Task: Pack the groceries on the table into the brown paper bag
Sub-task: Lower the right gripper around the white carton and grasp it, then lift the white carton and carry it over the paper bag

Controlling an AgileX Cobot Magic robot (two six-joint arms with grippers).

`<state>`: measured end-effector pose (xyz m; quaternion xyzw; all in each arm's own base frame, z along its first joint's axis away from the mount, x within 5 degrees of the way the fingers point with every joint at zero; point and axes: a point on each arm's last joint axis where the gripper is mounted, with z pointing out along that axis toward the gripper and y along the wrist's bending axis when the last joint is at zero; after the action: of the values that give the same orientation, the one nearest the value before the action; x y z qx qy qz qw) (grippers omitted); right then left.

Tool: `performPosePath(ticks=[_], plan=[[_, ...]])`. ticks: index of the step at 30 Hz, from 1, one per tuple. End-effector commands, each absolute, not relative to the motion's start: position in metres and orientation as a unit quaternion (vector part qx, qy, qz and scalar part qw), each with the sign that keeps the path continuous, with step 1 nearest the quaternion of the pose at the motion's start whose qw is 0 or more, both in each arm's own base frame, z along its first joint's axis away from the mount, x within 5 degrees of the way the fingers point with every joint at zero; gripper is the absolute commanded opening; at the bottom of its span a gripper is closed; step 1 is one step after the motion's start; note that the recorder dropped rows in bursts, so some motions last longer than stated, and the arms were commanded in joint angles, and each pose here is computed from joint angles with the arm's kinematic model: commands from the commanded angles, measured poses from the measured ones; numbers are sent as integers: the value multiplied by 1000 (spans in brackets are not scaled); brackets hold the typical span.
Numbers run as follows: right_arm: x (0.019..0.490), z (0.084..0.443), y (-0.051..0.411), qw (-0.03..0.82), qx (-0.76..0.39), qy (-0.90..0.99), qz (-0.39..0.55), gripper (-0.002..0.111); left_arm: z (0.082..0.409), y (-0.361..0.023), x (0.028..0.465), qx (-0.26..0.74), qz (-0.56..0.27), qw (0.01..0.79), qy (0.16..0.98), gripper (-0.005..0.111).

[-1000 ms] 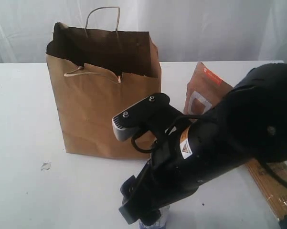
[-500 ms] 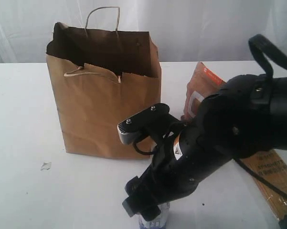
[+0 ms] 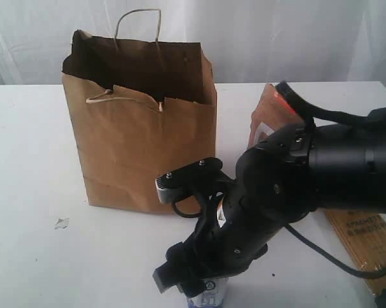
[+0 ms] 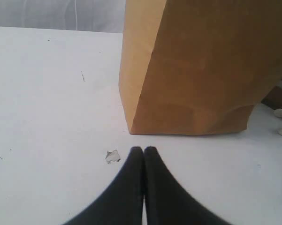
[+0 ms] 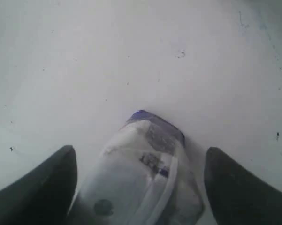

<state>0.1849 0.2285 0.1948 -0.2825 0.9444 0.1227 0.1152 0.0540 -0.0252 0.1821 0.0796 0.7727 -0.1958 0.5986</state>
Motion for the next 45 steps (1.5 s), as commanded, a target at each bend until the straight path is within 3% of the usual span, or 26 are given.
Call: performPosePath(ticks=[1,5,11,26,34,45], plan=[[189,191,228,116,-275,947,122,50,182,-25,54,76,-200,600,771,0],[190,191,228,122,-284,943,121,23,182,-25,54,76,-200,600,771,0],[190,194,227,134,-326,929,113,8,182,-25,54,76,-200,600,771,0],[189,205,226,160,-380,904,109,7,182,-25,54,76,-200,600,771,0],[183,237,251,206,-454,858,127,7,182,-25,54,76,-200,600,771,0],[188,278,266,233,-471,839,141,7,182,-25,54,76,-200,600,771,0]])
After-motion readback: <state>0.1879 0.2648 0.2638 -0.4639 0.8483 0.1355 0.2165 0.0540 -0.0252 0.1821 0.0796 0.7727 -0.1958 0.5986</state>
